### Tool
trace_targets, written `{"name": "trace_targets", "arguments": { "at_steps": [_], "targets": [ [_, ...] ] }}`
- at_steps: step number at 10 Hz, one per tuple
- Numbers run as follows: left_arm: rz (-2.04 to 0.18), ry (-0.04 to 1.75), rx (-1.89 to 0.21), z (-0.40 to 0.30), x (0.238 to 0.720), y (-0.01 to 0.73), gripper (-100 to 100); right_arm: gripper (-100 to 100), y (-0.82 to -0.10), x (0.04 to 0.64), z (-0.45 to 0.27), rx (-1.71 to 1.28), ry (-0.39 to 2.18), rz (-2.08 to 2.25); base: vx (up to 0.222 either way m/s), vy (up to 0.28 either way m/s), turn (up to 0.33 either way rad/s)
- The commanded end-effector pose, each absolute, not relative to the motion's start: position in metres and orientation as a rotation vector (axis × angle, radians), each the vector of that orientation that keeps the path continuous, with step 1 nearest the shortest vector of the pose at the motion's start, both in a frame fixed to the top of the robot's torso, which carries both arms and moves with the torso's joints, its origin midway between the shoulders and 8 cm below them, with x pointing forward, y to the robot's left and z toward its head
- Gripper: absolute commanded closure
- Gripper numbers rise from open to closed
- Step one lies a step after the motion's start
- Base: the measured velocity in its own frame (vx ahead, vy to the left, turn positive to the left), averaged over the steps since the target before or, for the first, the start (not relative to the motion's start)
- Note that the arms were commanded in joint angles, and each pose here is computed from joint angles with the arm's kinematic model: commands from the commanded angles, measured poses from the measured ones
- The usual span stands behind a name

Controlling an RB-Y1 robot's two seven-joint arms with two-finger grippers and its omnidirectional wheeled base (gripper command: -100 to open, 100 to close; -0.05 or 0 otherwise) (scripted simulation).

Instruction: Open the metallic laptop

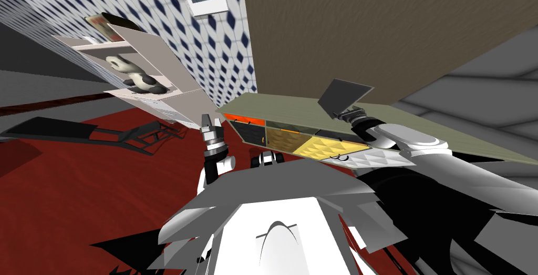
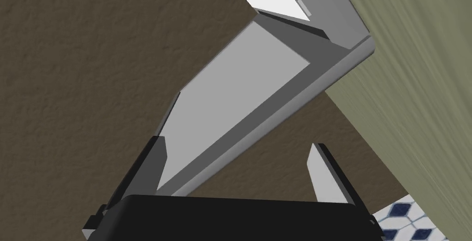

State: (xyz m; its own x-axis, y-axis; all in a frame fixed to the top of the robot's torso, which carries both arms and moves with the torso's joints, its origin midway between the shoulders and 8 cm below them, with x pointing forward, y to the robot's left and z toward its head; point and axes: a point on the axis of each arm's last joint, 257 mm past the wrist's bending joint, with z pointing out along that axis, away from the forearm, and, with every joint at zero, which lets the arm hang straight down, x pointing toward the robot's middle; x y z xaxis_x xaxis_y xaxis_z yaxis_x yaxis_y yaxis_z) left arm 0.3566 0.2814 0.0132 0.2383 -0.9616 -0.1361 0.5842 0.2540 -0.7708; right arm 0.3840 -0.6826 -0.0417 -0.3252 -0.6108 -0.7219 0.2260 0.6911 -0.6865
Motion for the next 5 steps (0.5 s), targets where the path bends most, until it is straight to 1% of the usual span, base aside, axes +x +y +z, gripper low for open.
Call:
{"name": "trace_targets", "arguments": {
  "at_steps": [1,5],
  "targets": [
    [-1.172,0.691,-0.663,0.0132,0.3566,0.2814,0,100,-0.6824,0.3841,-0.0418,-0.312,1.705,-0.869,0.0,0.0,0.0],
    [-1.172,0.691,-0.663,0.0132,0.3566,0.2814,0,100,-0.6889,0.3883,-0.0389,-0.152,1.708,-0.718,-0.033,-0.029,0.018]
  ]
}}
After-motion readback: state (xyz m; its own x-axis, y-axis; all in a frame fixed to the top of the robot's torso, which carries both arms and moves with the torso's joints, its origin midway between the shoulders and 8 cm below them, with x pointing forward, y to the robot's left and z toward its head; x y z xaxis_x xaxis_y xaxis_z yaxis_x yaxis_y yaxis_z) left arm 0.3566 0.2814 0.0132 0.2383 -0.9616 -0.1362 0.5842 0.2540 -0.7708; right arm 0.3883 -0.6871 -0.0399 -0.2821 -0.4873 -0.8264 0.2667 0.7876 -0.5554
